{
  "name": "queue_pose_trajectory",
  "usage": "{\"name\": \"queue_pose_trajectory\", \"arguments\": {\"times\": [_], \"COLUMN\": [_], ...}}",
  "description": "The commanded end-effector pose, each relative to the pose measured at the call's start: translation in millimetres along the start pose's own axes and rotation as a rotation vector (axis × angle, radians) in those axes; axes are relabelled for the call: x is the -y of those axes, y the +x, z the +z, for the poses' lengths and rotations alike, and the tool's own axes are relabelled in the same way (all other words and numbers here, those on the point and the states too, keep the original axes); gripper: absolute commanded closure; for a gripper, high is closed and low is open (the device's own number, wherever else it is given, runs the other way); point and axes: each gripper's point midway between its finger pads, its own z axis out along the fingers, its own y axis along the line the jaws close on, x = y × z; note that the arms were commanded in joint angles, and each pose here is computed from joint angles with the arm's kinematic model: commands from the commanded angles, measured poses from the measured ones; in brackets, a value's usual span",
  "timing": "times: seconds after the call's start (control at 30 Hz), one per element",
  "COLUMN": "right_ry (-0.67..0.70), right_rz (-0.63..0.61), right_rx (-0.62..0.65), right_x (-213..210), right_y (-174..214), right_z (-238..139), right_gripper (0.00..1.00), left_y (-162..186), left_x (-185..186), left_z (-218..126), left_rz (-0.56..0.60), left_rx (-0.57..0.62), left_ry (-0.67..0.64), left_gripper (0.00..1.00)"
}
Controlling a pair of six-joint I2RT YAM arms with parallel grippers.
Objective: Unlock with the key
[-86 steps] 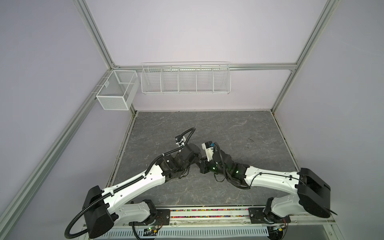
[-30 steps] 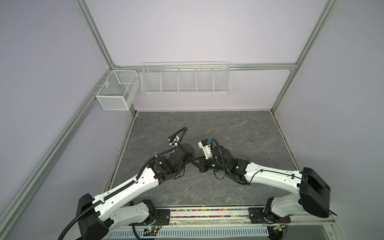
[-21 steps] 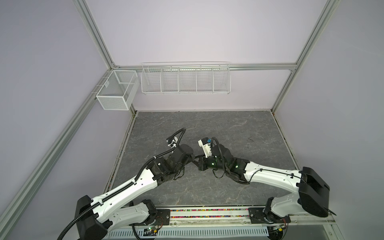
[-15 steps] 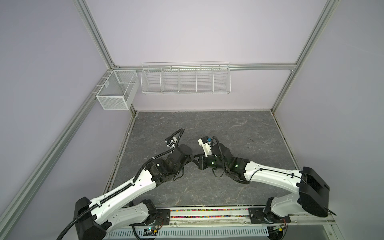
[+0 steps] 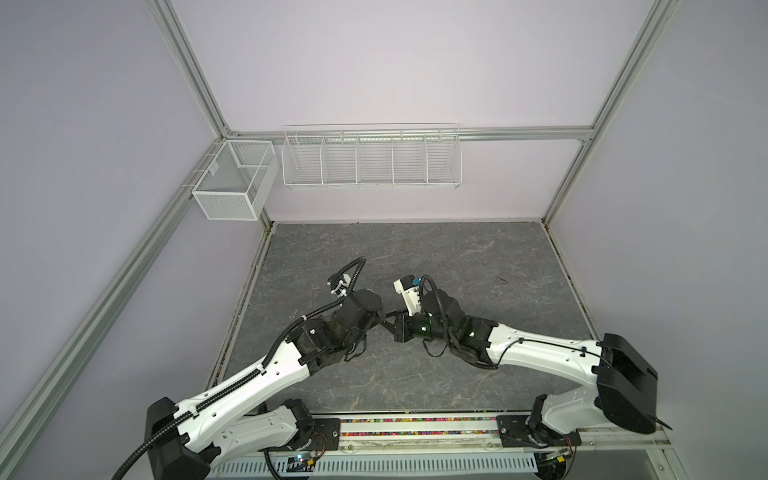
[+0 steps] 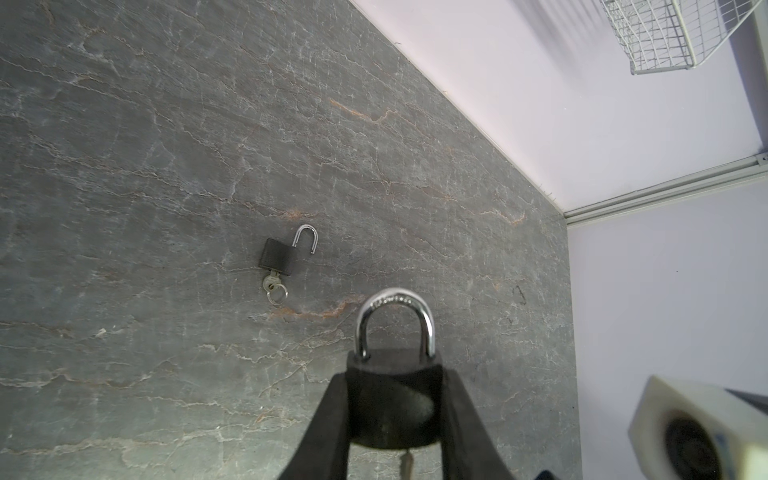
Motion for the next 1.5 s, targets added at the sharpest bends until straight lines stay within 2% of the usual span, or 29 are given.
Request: {"name": "queue_pose_trajectory", "arguments": {"times": [0.0,0.33,0.9,1.2,1.47], "right_ry": [0.009,0.056,-0.01,0.039,0.074], "right_rz": [0.005,-0.004,0.001,-0.034,-0.099], "right_rx": [-0.01,0.025,0.028,0.05,0.147], "right_x": [4.7,8.2,-7.7,-2.7,-5.5], "right_y": [7.9,-6.9,-9.5,-16.8,-37.0], "right_z": [4.9,-0.1,7.7,0.1,-7.9], "right_gripper": [0.93,0.93,0.93,0.93,0.93], "left_y": [-7.1,-3.2,-1.4,2.1,9.0], "left_x": [-3.2,-6.9,-4.3,-4.5,-5.9], "left_z": [-3.1,-3.9,-0.6,1.0,-0.3], "left_rz": [-0.029,-0.033,-0.028,-0.022,-0.017], "left_rx": [0.038,0.025,0.02,0.004,-0.039], "left_ry": [0.0,0.005,0.013,0.011,0.003], "left_gripper": [1.0,1.0,1.0,1.0,1.0]}}
